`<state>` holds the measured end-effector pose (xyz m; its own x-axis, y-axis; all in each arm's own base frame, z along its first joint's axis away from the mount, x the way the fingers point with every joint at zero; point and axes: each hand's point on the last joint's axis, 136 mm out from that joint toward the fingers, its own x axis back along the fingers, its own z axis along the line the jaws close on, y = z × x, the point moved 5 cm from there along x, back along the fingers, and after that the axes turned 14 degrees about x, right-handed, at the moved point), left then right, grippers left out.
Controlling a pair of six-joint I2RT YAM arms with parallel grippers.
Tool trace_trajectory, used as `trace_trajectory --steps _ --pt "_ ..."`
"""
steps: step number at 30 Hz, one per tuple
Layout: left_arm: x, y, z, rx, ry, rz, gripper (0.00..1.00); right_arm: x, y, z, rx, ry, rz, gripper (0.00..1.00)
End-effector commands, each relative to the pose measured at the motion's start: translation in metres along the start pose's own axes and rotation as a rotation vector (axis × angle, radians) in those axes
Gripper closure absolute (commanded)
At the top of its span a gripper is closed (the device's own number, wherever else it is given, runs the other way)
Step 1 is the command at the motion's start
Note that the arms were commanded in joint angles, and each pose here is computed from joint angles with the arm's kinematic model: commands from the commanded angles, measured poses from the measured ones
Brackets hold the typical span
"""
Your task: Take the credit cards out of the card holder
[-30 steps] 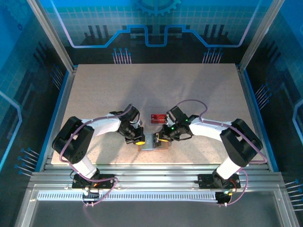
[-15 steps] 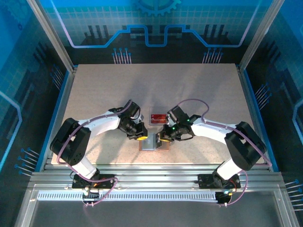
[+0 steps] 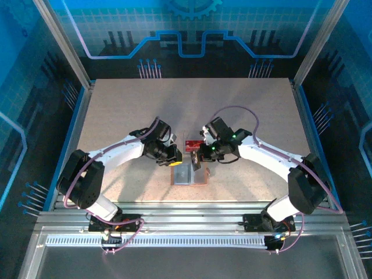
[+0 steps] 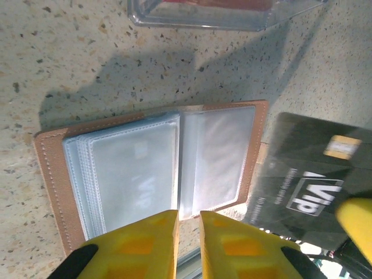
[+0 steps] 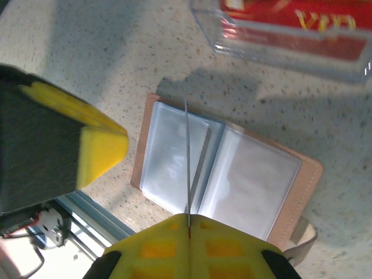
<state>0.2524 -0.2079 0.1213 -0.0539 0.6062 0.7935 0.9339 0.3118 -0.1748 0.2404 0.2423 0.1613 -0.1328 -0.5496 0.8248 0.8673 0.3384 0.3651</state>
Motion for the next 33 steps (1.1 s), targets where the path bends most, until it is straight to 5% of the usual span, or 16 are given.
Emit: trace_trajectory --steps 1,10,14,33 --pt "0.004 -0.002 0.009 0.028 0.013 -0.014 0.83 0.009 0.006 -0.001 0.244 -0.039 0.057 0.98" --pt "0.011 -0.003 0.022 0.048 0.016 -0.031 0.82 0.012 0.024 -0.015 0.789 -0.207 0.304 1.0" --pt "0.016 -0.006 0.03 0.055 0.013 -0.034 0.82 0.012 0.033 -0.016 0.947 -0.168 0.405 1.0" --pt "0.03 -0.01 0.04 0.067 -0.005 -0.051 0.81 0.004 0.112 -0.022 1.276 -0.173 0.459 1.0"
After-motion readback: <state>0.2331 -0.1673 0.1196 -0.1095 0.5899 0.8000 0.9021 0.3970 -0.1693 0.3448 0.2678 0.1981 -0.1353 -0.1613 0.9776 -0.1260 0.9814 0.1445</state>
